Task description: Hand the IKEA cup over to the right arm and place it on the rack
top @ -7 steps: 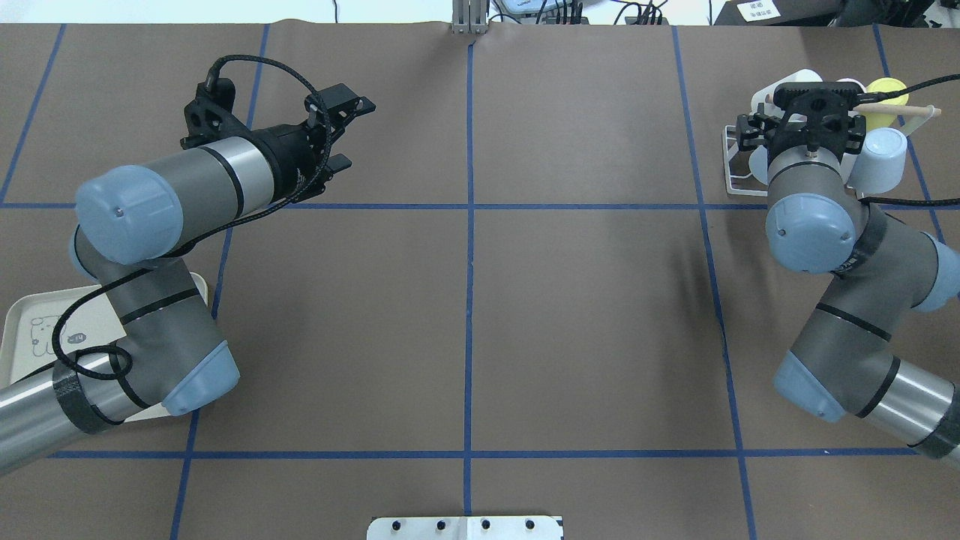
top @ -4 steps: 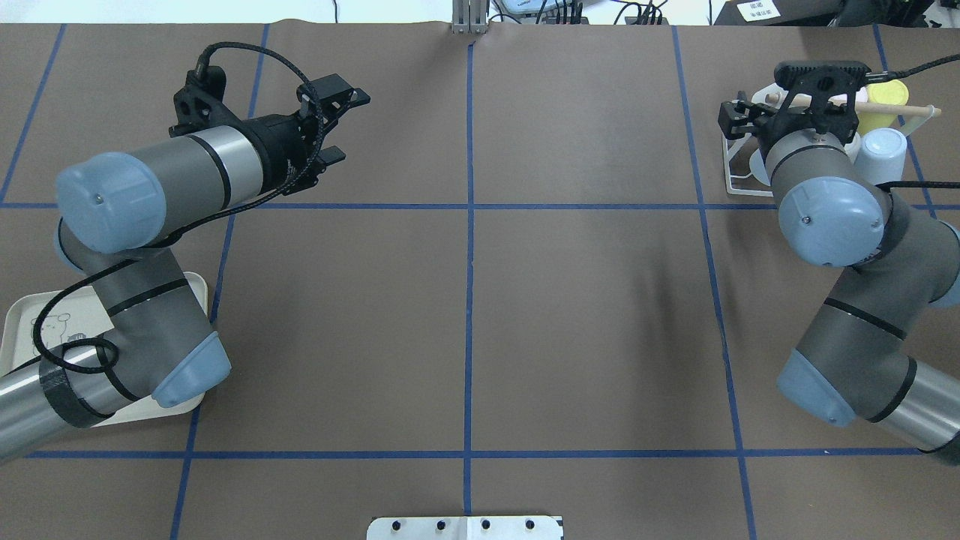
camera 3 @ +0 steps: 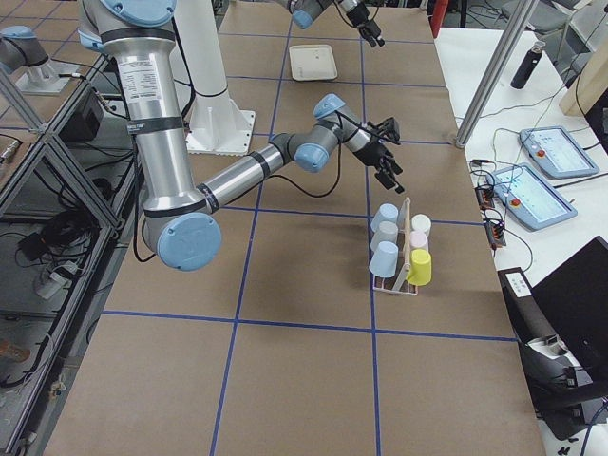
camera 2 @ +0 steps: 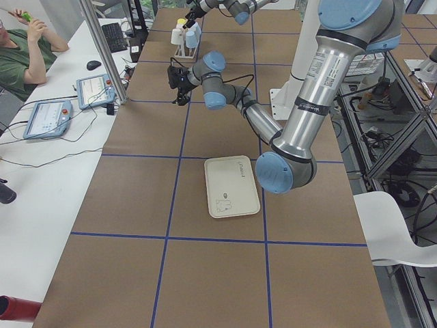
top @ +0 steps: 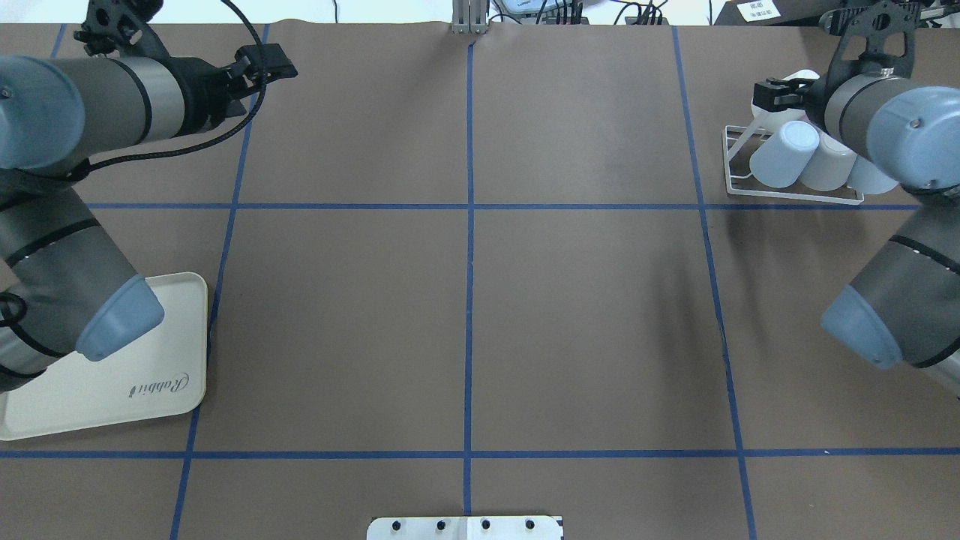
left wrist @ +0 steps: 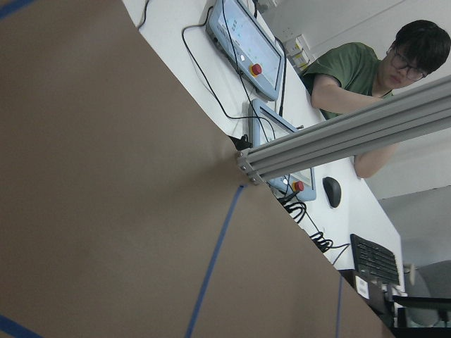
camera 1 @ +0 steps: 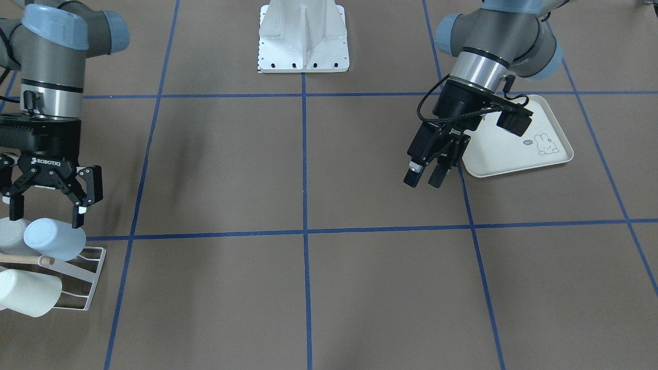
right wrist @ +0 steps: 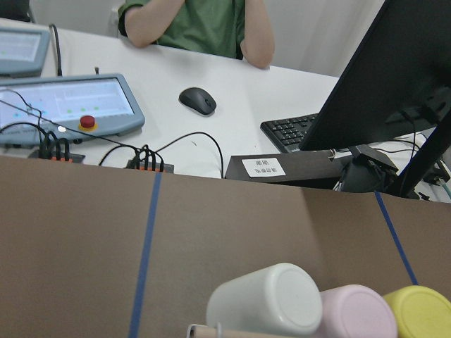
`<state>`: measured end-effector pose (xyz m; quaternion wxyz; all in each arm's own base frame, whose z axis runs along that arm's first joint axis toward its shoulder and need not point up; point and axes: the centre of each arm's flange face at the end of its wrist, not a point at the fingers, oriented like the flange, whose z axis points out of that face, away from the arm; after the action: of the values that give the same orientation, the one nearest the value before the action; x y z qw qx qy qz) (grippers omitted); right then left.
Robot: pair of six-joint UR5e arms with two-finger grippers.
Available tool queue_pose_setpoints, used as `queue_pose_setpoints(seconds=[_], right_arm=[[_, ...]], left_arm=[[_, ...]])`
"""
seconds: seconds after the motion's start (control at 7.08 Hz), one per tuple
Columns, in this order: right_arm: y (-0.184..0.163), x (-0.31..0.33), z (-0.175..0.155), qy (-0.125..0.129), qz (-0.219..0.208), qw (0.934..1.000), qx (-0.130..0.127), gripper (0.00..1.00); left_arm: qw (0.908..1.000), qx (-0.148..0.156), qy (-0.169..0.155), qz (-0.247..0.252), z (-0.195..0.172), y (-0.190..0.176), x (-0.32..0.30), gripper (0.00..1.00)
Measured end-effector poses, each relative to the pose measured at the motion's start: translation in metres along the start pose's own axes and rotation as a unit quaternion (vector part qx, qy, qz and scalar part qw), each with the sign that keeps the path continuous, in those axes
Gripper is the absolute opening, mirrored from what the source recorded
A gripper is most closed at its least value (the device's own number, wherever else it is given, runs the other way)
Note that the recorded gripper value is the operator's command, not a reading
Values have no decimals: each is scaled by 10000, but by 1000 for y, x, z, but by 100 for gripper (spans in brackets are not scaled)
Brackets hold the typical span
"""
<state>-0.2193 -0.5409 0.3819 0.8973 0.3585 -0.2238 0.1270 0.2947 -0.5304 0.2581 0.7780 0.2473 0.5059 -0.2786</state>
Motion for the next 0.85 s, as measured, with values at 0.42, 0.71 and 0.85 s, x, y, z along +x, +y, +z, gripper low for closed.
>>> queue_pose_setpoints(seconds=[0.42,0.71,0.85], right_arm=[[-34,106,11,-491,-694,9831,-1618,100],[-56,188,-3,-1111,-809,9622,-2350,100],[-56,222,-5,-1436,-889,9504,-2612,100]], left_arm=[[9750,-442,-1068,1899,-18,-78,-113,100],[9518,-1163,-1268,2538,-44,-106,-206,100],[9404,-1617,-1241,2722,-59,-120,-262,100]])
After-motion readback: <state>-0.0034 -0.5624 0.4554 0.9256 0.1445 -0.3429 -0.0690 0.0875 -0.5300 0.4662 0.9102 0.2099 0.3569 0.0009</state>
